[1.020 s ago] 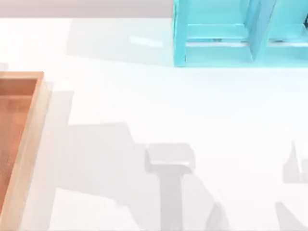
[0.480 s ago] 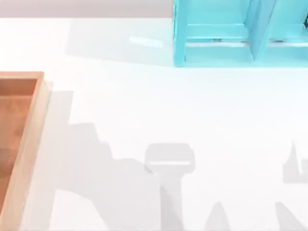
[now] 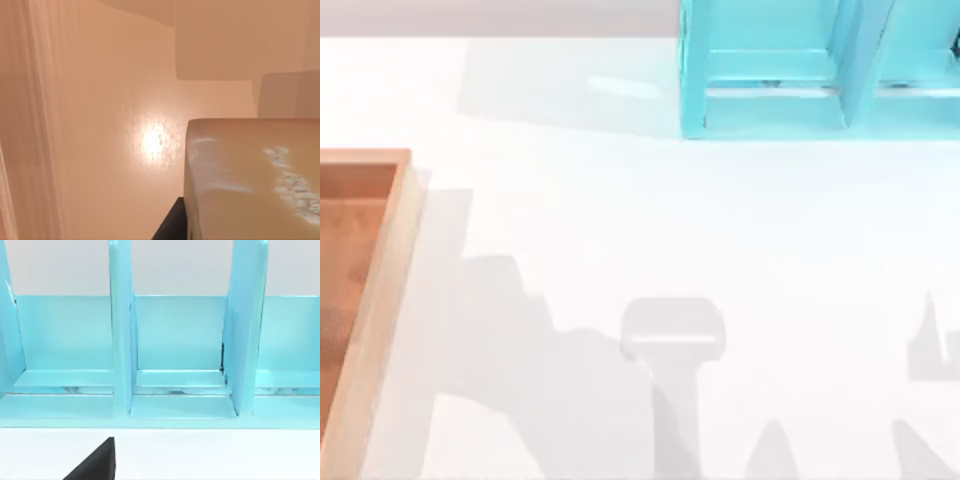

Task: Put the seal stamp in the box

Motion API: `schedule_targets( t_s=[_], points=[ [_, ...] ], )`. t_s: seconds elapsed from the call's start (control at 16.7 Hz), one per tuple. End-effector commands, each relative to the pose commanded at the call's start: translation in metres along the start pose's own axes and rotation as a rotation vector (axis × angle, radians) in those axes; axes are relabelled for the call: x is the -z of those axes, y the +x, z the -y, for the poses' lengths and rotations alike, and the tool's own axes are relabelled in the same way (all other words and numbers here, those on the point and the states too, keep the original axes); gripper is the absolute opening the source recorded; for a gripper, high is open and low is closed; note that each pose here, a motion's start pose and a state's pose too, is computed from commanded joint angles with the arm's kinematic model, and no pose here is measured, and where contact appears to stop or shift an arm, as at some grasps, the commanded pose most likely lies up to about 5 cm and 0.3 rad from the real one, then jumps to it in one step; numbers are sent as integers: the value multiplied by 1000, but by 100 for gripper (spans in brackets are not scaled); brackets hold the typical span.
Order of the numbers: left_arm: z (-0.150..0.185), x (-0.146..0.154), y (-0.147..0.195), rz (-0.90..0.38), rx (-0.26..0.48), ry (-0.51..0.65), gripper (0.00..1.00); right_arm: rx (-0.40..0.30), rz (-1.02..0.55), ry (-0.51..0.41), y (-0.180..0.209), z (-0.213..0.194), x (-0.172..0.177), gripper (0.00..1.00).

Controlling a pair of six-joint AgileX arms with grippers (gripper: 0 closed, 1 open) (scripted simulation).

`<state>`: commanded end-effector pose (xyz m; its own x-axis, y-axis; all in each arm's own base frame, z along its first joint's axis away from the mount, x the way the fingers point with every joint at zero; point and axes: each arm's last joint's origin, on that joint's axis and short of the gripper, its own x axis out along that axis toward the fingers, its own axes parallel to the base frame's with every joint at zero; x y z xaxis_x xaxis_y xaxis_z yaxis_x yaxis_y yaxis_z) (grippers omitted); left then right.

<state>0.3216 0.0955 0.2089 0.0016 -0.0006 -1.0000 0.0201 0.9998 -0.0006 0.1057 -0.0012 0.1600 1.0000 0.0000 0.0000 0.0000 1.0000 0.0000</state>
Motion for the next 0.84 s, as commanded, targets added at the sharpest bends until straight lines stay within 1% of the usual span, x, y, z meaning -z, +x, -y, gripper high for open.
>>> schedule_targets(
  t_s=[0.48,0.54,0.84],
  points=[
    [0,0,0,0,0,0,98,0,0,0,0,0,0,100],
    [0,0,0,0,0,0,100,0,0,0,0,0,0,100],
    [0,0,0,0,0,0,100,0,0,0,0,0,0,100]
  ],
)
